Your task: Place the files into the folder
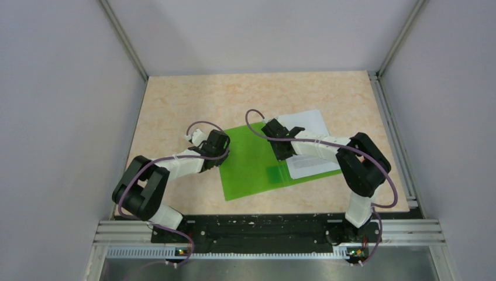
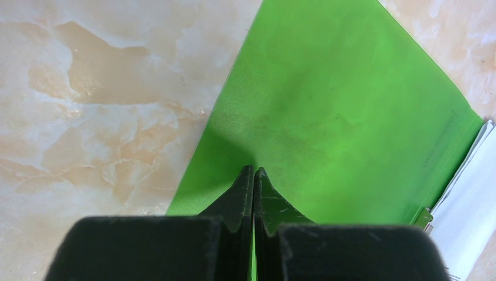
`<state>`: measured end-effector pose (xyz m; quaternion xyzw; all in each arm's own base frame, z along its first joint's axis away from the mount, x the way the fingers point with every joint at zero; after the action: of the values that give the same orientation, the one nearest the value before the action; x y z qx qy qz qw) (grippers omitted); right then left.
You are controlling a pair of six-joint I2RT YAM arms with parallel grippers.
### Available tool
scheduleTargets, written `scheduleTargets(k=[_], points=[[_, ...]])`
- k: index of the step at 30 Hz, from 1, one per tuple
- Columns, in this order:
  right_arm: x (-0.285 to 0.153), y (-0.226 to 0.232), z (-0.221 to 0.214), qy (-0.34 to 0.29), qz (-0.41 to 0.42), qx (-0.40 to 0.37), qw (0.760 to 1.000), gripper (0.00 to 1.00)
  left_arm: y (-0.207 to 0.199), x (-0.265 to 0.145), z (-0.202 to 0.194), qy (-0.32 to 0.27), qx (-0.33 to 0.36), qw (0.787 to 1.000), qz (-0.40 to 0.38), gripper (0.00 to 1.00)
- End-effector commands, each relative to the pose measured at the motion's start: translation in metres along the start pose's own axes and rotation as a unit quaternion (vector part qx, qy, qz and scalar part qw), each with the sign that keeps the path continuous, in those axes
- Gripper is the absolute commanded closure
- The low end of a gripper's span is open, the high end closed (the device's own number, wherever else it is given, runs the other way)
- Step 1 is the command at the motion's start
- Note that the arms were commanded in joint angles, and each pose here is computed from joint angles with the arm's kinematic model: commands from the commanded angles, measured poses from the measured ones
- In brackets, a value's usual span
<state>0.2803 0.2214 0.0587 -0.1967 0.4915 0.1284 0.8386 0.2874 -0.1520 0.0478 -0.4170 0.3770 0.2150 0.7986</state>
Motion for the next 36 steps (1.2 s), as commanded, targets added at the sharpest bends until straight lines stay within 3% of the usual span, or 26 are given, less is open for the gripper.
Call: scheduleTargets(k=[1, 25, 36], points=[[0.013, -0.004, -0.047, 0.1, 0.007, -0.016, 0.995, 1.0, 0.093, 0.004, -0.018, 0.036, 0.072, 0.983, 0.166, 1.0], [-0.009, -0.012, -0.017, 0.065, -0.006, -0.009, 0.998, 1.0, 0.091, 0.003, -0.018, 0.037, 0.075, 0.983, 0.164, 1.0], [-0.016, -0.012, 0.006, 0.031, -0.004, 0.0, 0.999, 1.0, 0.055, -0.014, 0.006, 0.006, 0.125, 0.985, 0.118, 1.0]])
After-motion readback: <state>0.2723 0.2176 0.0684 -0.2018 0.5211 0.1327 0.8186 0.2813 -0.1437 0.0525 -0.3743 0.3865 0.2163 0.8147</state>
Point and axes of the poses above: each gripper's point midway between its finger pads, its own x axis out along the fingers, its own y axis along the line the jaws close on, z = x × y, the point moved 4 cm from there along -x, back along the fingers, and after that the axes turned 6 degrees about -x, right-handed, at the moved point
